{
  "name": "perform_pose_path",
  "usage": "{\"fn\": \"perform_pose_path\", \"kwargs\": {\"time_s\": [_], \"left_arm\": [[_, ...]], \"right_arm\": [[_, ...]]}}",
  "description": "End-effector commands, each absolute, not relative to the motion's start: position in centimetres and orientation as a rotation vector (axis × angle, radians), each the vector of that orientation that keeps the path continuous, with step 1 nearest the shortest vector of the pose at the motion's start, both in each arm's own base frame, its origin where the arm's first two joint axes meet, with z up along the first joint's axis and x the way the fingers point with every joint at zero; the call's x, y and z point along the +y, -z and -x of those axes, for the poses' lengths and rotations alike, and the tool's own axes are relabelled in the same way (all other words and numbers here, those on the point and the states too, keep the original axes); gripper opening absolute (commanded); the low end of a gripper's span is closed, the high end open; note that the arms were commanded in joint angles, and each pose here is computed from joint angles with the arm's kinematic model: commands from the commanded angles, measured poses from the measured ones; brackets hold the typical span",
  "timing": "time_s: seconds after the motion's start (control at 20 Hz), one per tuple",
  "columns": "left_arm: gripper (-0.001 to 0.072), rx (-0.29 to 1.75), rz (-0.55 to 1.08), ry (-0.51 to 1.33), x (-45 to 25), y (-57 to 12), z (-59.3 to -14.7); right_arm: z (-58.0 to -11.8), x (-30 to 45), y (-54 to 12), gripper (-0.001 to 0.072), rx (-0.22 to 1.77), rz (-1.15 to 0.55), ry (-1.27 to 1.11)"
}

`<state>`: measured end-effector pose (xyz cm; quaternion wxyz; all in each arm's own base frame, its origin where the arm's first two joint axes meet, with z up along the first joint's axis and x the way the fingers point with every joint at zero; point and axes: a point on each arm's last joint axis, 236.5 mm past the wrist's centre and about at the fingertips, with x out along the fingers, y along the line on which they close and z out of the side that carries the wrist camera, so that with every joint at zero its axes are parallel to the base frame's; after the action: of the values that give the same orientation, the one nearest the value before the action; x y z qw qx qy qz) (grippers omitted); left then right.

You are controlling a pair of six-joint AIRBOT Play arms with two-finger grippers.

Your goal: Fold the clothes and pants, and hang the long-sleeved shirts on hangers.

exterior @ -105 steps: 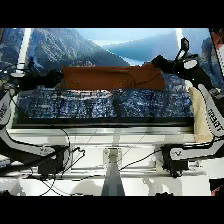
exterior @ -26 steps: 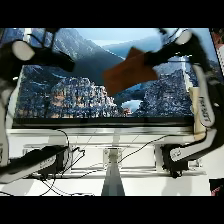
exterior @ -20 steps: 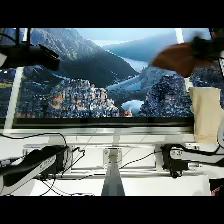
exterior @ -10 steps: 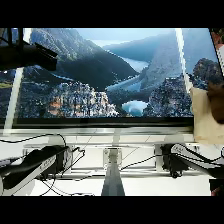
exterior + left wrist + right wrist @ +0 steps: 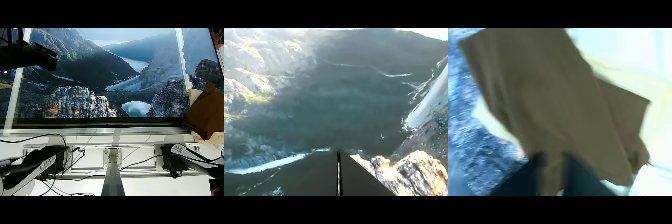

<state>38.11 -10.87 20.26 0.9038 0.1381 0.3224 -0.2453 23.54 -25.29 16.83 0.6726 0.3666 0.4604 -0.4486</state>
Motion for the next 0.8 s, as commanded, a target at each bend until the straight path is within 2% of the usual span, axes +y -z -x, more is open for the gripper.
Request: {"fn": "perform_pose_path", "kwargs": {"time_s": [0.0,0.15,0.35,0.55,0.65,0.75], "left_arm": [[0.0015,0.666,-0.285,0.506,-10.8,-20.3,-38.1],[0.0016,0.666,-0.285,0.506,-10.8,-20.3,-38.1],[0.0015,0.666,-0.285,0.506,-10.8,-20.3,-38.1],[0.0016,0.666,-0.285,0.506,-10.8,-20.3,-38.1],[0.0015,0.666,-0.285,0.506,-10.8,-20.3,-38.1],[0.0015,0.666,-0.286,0.506,-10.8,-20.3,-38.1]], "right_arm": [[-28.0,-23.9,-17.7,0.0083,0.965,-0.779,0.84],[-34.7,-18.6,-19.1,0.0024,0.915,-0.619,0.587],[-42.6,-4.8,-21.6,0.0018,0.835,-0.201,0.121],[-43.0,10.5,-23.0,0.0017,0.732,0.278,-0.333],[-41.9,15.1,-23.2,0.0017,0.69,0.377,-0.438],[-40.9,17.9,-23.3,0.0018,0.677,0.398,-0.501]]}}
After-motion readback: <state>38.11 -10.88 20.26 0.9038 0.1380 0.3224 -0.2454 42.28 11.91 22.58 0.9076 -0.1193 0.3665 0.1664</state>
